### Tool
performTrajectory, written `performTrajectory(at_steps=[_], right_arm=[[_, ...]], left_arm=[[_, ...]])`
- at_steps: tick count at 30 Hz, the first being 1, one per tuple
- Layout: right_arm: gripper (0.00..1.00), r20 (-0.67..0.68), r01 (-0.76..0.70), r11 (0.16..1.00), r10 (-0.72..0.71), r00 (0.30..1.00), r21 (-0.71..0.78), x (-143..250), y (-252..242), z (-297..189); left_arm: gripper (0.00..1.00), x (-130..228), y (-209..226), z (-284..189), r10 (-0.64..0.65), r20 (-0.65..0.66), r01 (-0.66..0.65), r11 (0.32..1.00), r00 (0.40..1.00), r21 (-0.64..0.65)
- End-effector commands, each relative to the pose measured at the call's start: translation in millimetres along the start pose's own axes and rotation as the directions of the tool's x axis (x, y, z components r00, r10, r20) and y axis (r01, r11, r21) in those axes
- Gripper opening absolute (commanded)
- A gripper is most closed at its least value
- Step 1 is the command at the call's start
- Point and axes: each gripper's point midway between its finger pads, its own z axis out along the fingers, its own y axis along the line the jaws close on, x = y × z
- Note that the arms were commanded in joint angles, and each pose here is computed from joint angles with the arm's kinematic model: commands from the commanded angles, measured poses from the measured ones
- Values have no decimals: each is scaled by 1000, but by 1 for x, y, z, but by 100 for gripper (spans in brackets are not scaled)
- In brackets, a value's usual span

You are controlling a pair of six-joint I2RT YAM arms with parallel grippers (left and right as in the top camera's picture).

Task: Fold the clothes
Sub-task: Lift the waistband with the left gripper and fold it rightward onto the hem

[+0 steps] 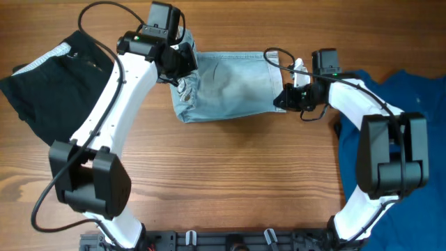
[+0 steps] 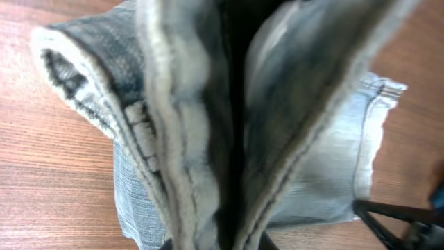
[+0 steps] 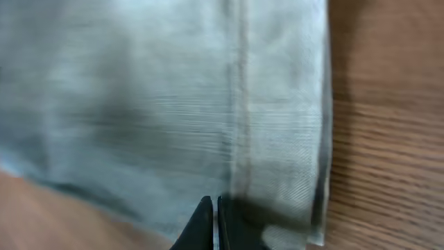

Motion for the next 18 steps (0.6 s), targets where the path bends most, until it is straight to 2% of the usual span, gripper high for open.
performTrajectory(at_steps=[1,9,18], right_arm=[[4,-63,-111,986,119,991,124,20,-35,24],[4,-122,-132,981,150,981,139,36,-45,39],[4,-123,-132,981,149,981,139,36,-45,39]], left_arm=[[4,2,-32,-16,48,33,-51,994,998,94],[4,6,-97,-11,146,127,-170,964,981,207],[4,43,-152,49,251,108,-271,926,962,261]])
